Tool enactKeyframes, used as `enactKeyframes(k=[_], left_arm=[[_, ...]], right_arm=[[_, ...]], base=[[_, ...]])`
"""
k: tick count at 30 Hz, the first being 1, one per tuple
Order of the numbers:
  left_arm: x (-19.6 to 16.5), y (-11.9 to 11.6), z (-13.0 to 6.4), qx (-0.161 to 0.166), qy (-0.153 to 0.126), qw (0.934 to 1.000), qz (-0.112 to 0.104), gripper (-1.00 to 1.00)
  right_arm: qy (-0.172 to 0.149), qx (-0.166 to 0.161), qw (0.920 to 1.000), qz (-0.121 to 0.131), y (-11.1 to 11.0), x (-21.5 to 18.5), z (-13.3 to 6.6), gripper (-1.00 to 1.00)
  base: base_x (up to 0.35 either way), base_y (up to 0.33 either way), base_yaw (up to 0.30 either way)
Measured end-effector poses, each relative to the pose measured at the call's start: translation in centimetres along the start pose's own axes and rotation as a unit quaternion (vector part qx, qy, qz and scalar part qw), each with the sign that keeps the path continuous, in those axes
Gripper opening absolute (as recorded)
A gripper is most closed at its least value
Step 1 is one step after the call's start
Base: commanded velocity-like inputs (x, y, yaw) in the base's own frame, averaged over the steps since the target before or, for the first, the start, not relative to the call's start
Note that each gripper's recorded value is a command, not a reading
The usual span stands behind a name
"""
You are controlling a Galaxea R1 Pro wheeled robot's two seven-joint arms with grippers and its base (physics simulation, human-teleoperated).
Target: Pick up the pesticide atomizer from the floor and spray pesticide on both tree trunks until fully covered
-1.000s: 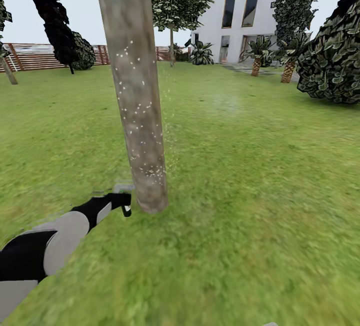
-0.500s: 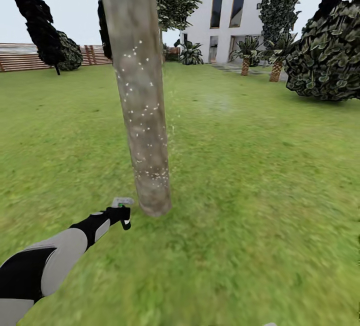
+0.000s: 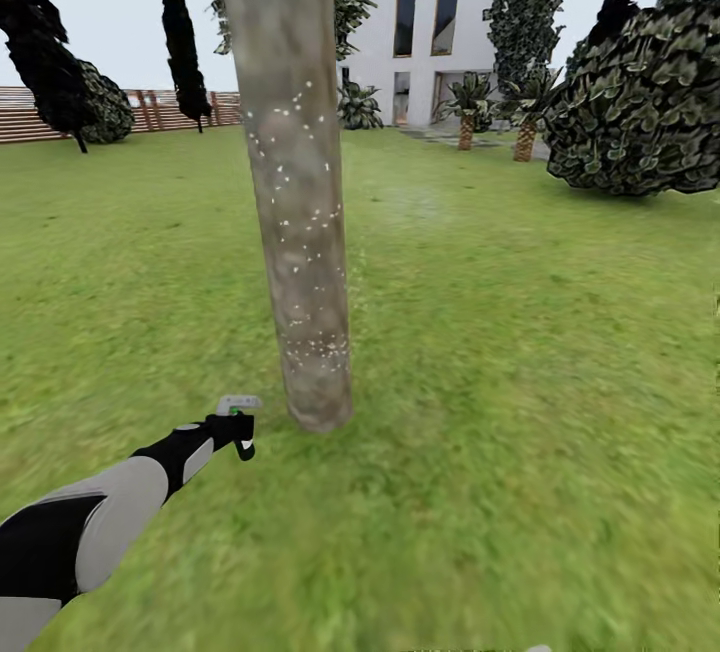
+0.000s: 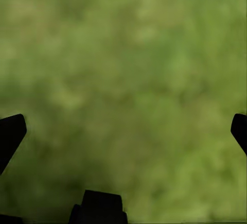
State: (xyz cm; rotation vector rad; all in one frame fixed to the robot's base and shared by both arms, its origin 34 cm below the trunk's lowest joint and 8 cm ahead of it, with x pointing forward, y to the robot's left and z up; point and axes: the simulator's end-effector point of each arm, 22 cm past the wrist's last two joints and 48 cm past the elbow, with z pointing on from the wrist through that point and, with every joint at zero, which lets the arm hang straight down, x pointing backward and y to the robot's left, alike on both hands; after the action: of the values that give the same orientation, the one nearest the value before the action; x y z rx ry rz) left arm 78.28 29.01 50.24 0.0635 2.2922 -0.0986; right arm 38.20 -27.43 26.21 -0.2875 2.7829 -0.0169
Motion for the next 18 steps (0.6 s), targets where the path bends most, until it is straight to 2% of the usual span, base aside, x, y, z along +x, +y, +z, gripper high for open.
enactKeyframes(k=[10,18], left_arm=[[0.0,0.02,0.0,0.0,0.0,1.0,0.0,-1.0],[0.0,0.02,0.0,0.0,0.0,1.0,0.0,-1.0]], right_arm=[[0.0,0.0,1.0,0.0,0.01,0.01,0.0,1.0],[-0.002,0.0,1.0,0.0,-0.04,-0.1,0.0,1.0]], base=[[0.0,0.35,-0.274],[0.0,0.35,-0.2]])
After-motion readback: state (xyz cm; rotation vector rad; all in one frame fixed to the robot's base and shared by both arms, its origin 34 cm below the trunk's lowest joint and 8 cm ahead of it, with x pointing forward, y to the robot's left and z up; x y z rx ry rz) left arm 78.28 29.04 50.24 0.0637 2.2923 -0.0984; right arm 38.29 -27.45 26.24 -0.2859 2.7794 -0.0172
